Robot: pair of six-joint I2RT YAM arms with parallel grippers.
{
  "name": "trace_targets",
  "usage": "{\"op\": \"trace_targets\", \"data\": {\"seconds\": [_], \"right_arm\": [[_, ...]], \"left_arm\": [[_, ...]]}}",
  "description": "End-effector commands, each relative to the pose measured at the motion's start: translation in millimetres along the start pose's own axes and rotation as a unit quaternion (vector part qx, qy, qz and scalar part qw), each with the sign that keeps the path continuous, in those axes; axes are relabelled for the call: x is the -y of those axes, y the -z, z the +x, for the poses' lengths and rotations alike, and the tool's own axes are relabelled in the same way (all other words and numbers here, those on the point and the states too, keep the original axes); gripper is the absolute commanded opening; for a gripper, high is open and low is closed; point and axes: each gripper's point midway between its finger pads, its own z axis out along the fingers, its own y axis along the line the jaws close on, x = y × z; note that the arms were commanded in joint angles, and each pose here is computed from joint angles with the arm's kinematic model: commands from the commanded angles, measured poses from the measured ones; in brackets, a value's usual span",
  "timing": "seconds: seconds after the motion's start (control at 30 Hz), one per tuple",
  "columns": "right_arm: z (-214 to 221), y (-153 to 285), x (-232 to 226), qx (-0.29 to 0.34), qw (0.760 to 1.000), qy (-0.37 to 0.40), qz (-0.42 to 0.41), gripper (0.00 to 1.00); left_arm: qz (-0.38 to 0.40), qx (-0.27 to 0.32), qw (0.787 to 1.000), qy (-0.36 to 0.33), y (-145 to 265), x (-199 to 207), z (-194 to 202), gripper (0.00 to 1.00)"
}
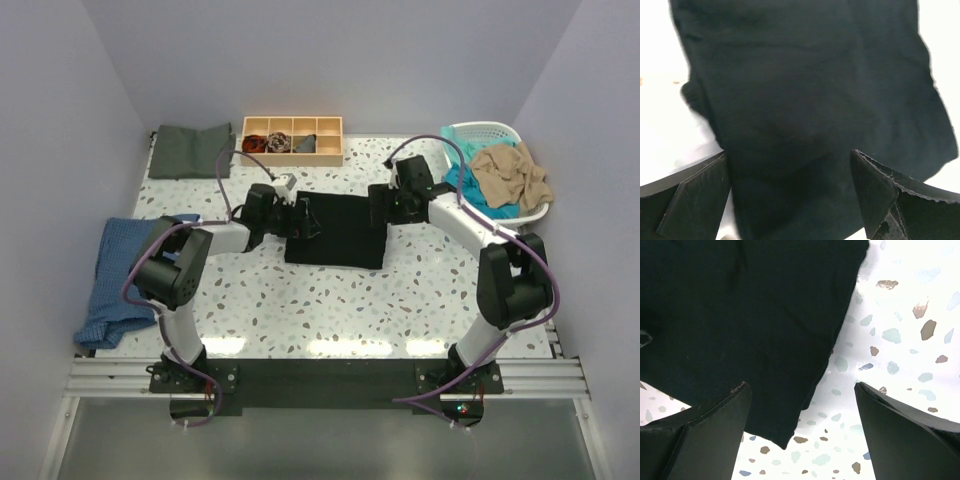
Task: Fold and stack the t-shirts
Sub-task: Neatly place the folded tshirt to the corner
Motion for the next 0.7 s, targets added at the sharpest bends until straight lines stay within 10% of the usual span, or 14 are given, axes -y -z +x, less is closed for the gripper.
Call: {"op": "trace_targets", "data": {"seconds": [0.0, 0.3, 0.67], "right_arm": [[2.6, -6.5, 7.4, -0.006, 1.0, 0.001, 0.013, 0.89], [41.2, -48.5, 12.3, -0.084, 0.996, -0.022, 0.011, 0.89], [11.1, -15.6, 11.7, -0.037, 0.999, 0.0, 0.017, 0.89]], "left_arm": [[0.092, -0.058, 0.994, 0.028, -17.1, 29.6, 37.5, 0.97], [0.143, -0.067, 0.986, 0.053, -41.2, 41.9, 39.1, 0.04], [0.165, 0.004, 0.986, -0.004, -37.3, 71.1, -45.7, 0.0]]}}
